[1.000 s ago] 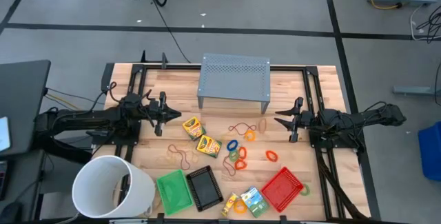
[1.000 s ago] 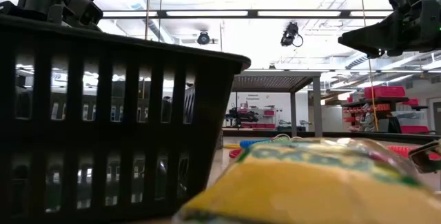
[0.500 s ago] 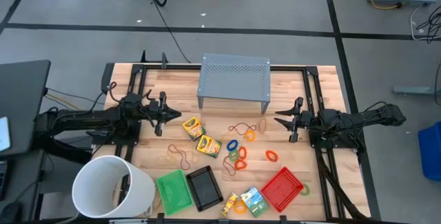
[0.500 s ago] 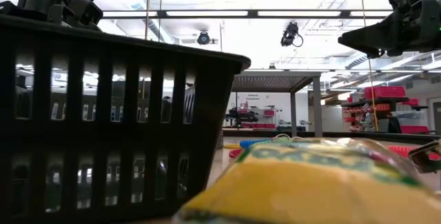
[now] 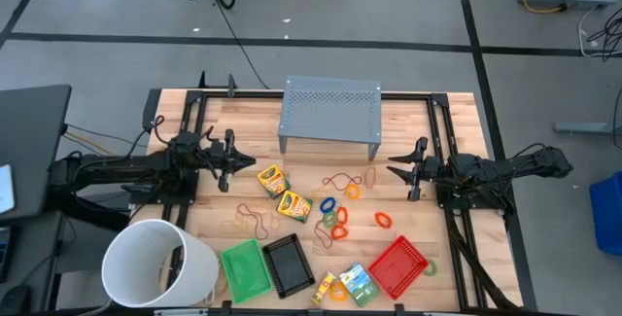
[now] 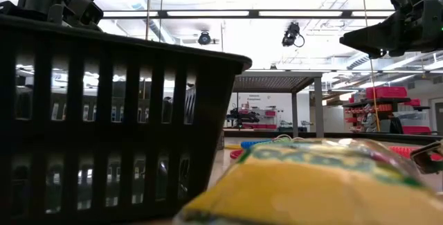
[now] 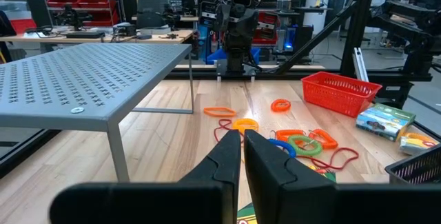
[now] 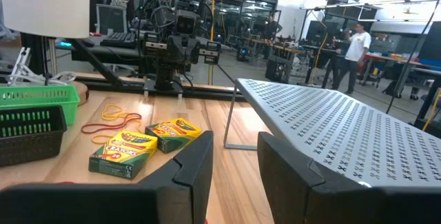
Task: Pick & Place Office Desk Supplies
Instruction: Put the orange spring keychain into the red bin
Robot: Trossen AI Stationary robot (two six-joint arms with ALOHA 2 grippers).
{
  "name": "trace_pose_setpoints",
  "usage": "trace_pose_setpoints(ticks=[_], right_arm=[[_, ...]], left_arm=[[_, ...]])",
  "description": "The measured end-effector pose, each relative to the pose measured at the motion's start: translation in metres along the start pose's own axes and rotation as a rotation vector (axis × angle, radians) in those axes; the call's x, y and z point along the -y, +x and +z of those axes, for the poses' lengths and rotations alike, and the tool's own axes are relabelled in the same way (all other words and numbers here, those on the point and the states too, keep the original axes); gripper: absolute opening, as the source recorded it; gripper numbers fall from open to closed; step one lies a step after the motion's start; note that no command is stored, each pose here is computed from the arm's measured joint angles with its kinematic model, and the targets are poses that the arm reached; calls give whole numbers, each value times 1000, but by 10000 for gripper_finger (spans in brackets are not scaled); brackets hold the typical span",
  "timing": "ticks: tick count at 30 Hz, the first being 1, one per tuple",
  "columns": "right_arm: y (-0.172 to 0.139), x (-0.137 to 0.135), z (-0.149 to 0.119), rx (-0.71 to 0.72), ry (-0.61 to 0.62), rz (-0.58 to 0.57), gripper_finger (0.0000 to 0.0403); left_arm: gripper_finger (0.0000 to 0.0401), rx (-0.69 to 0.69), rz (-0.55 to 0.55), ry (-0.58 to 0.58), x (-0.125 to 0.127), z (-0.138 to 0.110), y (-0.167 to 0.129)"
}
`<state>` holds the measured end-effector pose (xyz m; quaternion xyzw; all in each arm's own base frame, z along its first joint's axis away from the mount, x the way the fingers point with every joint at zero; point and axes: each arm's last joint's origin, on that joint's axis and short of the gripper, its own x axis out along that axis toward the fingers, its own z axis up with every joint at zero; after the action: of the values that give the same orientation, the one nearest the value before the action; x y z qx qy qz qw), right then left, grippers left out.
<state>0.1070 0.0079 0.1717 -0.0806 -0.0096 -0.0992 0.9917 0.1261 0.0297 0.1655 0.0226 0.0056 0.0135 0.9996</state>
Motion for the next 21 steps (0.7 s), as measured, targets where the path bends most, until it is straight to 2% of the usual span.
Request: trace_pose_setpoints(ticks=[13,17,21], right_arm=[[0,0,0,1,20,3,121],[0,-1,0,6,150,51,121],[0,-1,4,41,292,46,121]], left_arm=[[28,5,0,-36,0,1,0],[28,5,0,-57,0,1,0],[28,5,-1,-84,0,0,0]])
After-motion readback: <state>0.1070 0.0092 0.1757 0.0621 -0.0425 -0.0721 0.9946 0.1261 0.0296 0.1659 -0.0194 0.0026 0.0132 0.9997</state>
